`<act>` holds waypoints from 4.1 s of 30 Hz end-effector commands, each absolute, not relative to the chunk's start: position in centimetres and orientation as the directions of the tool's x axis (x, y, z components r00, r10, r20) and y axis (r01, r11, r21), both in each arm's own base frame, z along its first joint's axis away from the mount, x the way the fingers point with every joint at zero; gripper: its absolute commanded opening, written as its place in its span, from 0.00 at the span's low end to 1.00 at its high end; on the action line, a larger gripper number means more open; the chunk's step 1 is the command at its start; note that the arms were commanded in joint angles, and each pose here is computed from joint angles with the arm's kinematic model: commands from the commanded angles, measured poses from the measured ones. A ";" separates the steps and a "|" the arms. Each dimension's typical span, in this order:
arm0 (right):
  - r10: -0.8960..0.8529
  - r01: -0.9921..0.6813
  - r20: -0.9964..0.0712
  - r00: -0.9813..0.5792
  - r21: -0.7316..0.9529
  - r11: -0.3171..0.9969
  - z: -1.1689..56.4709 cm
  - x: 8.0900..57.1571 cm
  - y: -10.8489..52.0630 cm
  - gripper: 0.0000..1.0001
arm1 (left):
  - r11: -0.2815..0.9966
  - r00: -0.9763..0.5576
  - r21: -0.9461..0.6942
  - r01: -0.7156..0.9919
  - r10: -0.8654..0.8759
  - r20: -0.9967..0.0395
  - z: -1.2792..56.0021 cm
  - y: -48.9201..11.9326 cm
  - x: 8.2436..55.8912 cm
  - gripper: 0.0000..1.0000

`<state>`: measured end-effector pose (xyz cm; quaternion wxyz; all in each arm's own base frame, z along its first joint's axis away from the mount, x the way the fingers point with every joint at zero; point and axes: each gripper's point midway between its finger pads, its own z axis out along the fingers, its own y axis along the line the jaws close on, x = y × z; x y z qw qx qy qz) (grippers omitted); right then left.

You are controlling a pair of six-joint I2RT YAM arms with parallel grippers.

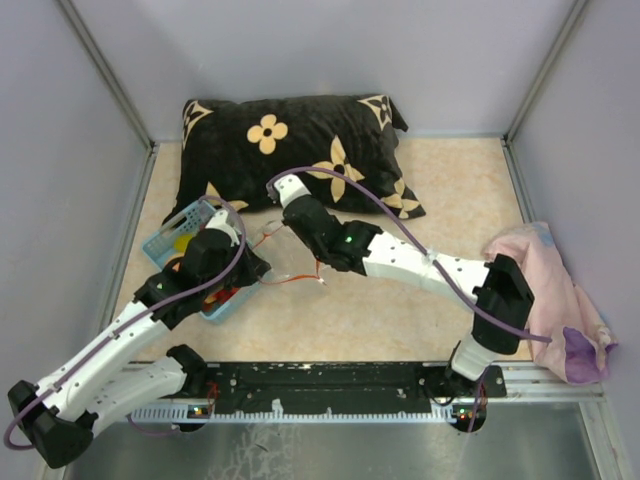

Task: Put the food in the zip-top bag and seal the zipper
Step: Open the zipper of the food storage bag, then pick up the fake fruit from the bin.

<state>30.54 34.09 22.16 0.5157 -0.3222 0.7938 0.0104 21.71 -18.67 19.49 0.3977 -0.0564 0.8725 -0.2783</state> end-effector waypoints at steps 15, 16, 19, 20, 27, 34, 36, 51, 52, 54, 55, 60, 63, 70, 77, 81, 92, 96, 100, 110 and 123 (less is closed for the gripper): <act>-0.455 -0.357 -0.831 -0.318 -0.340 0.870 25.4 31.8 28.2 0.00 | 0.898 -0.570 -0.441 0.000 -0.362 -0.738 20.0 -14.0 22.1 0.27; -0.453 -0.359 -0.830 -0.324 -0.335 0.871 25.3 31.8 28.4 0.00 | 0.890 -0.559 -0.456 0.015 -0.371 -0.742 20.5 -14.1 22.0 0.32; -0.451 -0.359 -0.825 -0.340 -0.330 0.873 25.2 31.9 28.6 0.00 | 0.869 -0.532 -0.492 0.050 -0.394 -0.750 21.9 -14.5 22.1 0.48; -0.455 -0.355 -0.821 -0.344 -0.335 0.873 25.2 31.9 28.5 0.00 | 0.865 -0.522 -0.500 0.053 -0.402 -0.752 22.3 -14.5 22.1 0.51; -0.467 -0.247 -0.802 -0.371 -0.400 0.883 25.6 32.6 26.8 0.00 | 0.866 -0.472 -0.495 0.068 -0.410 -0.781 24.6 -13.7 22.1 0.76; -0.486 -0.167 -0.785 -0.383 -0.459 0.873 26.0 33.1 25.5 0.00 | 0.873 -0.434 -0.475 0.114 -0.386 -0.814 26.6 -13.3 21.9 0.94; -0.489 -0.160 -0.782 -0.386 -0.465 0.870 25.9 33.3 25.6 0.00 | 0.865 -0.418 -0.477 0.156 -0.379 -0.825 27.4 -13.6 21.7 0.97; -0.504 -0.095 -0.744 -0.439 -0.520 0.849 24.1 34.7 25.9 0.00 | 0.881 -0.434 -0.466 0.079 -0.390 -0.812 26.3 -12.7 21.9 0.99; -0.500 -0.088 -0.748 -0.436 -0.518 0.851 24.4 34.7 25.8 0.00 | 0.886 -0.445 -0.462 0.047 -0.395 -0.803 25.6 -12.4 21.9 0.99; -0.501 -0.086 -0.750 -0.432 -0.518 0.851 24.8 34.7 25.6 0.00 | 0.894 -0.458 -0.448 -0.011 -0.403 -0.793 24.6 -11.9 22.2 0.99; -0.499 -0.087 -0.753 -0.429 -0.516 0.852 24.9 34.6 25.6 0.00 | 0.900 -0.462 -0.435 -0.040 -0.402 -0.791 24.0 -11.5 22.4 0.99; -0.494 -0.109 -0.762 -0.419 -0.498 0.860 25.1 34.3 25.5 0.00 | 0.917 -0.487 -0.374 -0.138 -0.391 -0.781 22.1 -9.6 23.5 0.99; -0.491 -0.119 -0.765 -0.416 -0.490 0.864 24.9 34.1 25.4 0.00 | 0.919 -0.511 -0.355 -0.171 -0.391 -0.766 21.1 -8.5 24.7 0.99; -0.490 -0.130 -0.766 -0.417 -0.483 0.866 24.5 33.6 24.9 0.00 | 0.922 -0.522 -0.323 -0.211 -0.386 -0.761 20.4 -6.3 27.9 0.98; -0.471 -0.149 -0.781 -0.410 -0.452 0.880 24.3 33.1 24.9 0.00 | 0.920 -0.569 -0.340 -0.194 -0.388 -0.725 20.1 -5.6 30.5 0.94; -0.477 -0.159 -0.775 -0.415 -0.454 0.877 23.9 33.1 25.1 0.00 | 0.906 -0.673 -0.419 -0.062 -0.348 -0.653 19.5 -9.0 30.0 0.91; -0.481 -0.168 -0.777 -0.406 -0.453 0.875 23.9 33.4 25.5 0.00 | 0.854 -0.800 -0.517 -0.051 -0.345 -0.491 13.8 -11.8 28.2 0.90; -0.478 -0.168 -0.783 -0.398 -0.450 0.877 24.1 33.5 25.7 0.00 | 0.868 -0.827 -0.492 -0.072 -0.328 -0.457 12.1 -11.6 28.1 0.90; -0.464 -0.172 -0.787 -0.407 -0.433 0.885 23.9 33.4 25.8 0.00 | 0.911 -0.840 -0.395 -0.121 -0.306 -0.448 10.4 -9.9 27.7 0.89; -0.449 -0.177 -0.789 -0.420 -0.414 0.893 23.7 32.7 25.3 0.00 | 0.911 -0.849 -0.406 -0.075 -0.272 -0.453 9.9 -10.3 27.8 0.89; -0.446 -0.192 -0.778 -0.442 -0.403 0.895 22.6 32.3 25.3 0.00 | 0.879 -0.881 -0.475 -0.047 -0.261 -0.395 7.8 -12.3 28.7 0.84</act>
